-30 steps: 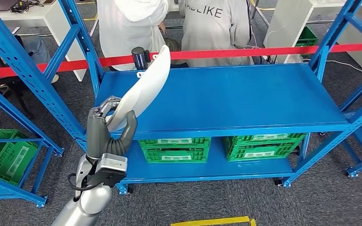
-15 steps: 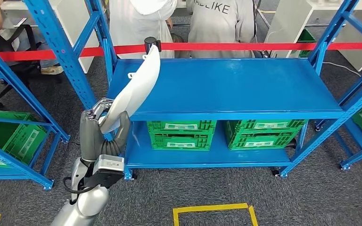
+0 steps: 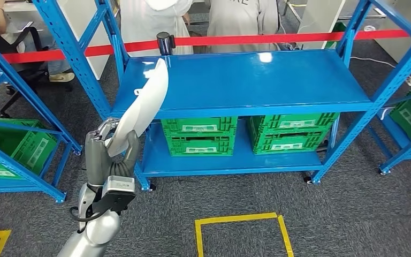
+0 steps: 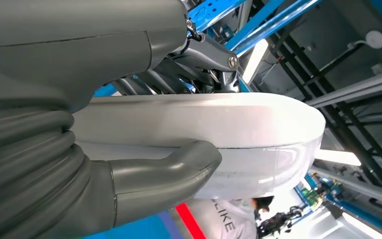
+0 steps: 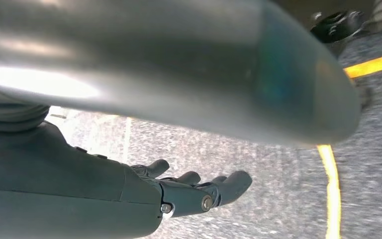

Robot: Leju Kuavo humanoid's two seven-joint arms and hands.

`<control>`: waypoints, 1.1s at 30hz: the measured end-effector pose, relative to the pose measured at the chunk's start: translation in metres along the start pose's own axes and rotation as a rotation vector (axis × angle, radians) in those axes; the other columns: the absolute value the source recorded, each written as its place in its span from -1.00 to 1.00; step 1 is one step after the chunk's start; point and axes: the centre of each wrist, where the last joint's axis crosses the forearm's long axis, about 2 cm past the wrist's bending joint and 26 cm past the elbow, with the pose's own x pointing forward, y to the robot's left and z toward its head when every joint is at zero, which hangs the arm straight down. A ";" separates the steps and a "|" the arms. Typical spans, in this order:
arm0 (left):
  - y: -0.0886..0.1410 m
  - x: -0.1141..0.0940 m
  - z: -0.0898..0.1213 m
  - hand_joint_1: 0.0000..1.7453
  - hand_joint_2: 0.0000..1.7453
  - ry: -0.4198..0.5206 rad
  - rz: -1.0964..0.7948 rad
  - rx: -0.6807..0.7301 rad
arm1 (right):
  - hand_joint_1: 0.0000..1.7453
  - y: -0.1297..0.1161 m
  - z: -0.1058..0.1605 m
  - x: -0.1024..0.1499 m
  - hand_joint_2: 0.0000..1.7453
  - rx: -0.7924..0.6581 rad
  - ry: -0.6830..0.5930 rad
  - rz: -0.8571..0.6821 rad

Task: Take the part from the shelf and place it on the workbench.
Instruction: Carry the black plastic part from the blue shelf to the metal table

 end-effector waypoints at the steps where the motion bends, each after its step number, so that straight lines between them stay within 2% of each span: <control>1: 0.000 -0.001 0.001 1.00 1.00 0.002 -0.002 -0.001 | -1.00 0.000 0.000 0.000 -1.00 0.000 -0.002 0.000; 15: -0.001 -0.004 0.006 1.00 1.00 0.015 -0.008 -0.004 | -1.00 -0.002 -0.001 -0.005 -1.00 0.004 -0.002 -0.041; 33: 0.003 0.003 0.008 1.00 1.00 0.010 -0.025 0.025 | -1.00 -0.003 -0.001 -0.003 -1.00 0.008 -0.009 -0.045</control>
